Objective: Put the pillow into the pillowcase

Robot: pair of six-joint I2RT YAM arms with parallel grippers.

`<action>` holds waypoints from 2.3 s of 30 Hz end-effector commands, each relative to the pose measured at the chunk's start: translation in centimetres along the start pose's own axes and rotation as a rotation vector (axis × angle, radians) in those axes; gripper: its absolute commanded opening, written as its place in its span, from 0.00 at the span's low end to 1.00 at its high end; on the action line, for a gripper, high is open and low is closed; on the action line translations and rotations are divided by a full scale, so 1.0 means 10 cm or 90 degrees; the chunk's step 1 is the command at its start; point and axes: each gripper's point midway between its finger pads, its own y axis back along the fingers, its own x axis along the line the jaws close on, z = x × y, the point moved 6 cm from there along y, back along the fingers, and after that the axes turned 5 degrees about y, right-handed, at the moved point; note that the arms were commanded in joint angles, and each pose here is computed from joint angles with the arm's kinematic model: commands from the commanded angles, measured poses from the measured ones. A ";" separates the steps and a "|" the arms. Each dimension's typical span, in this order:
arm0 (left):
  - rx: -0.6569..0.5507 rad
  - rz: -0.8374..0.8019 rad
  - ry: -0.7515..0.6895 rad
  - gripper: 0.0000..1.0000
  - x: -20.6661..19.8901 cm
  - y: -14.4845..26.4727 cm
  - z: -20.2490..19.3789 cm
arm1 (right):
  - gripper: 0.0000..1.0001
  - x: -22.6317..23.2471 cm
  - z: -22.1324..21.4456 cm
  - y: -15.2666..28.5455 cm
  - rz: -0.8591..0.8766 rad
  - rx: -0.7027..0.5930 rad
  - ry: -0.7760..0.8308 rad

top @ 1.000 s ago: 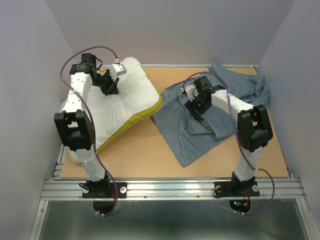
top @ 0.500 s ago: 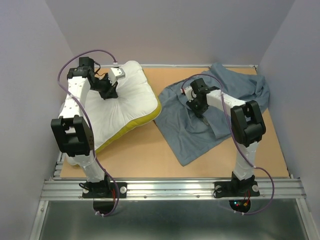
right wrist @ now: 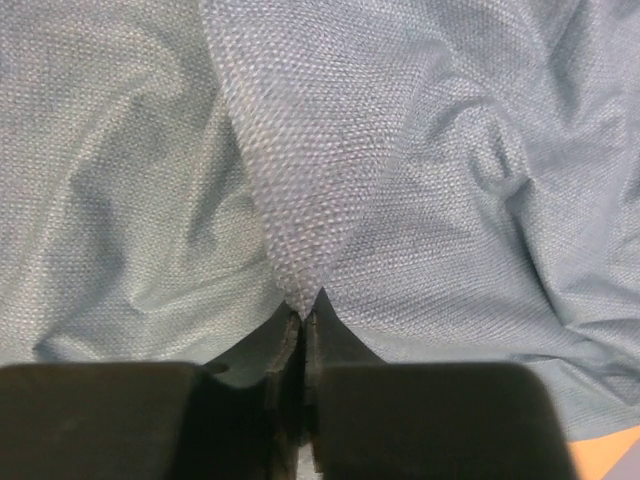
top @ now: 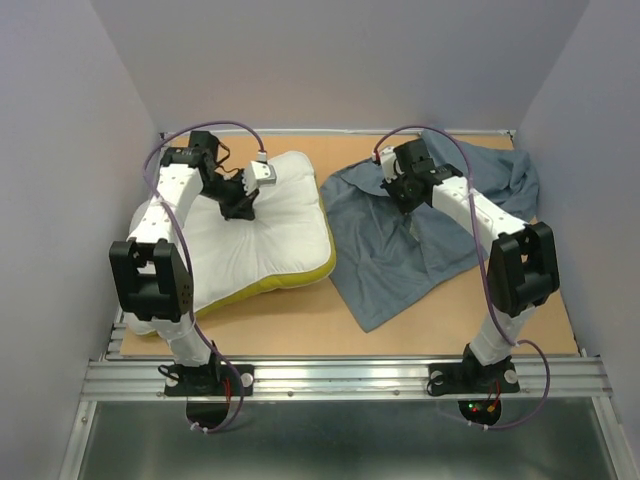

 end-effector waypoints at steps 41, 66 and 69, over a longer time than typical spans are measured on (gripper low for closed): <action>-0.280 -0.020 0.200 0.00 0.15 -1.71 2.10 | 0.01 0.04 -0.21 0.77 0.118 -0.166 -0.192; -0.481 0.074 0.487 0.00 -0.70 -1.66 2.62 | 0.01 0.21 0.12 0.73 0.279 -0.190 -0.272; -0.451 0.056 0.520 0.00 -0.66 -1.93 2.51 | 0.00 0.21 0.14 0.73 0.278 -0.192 -0.274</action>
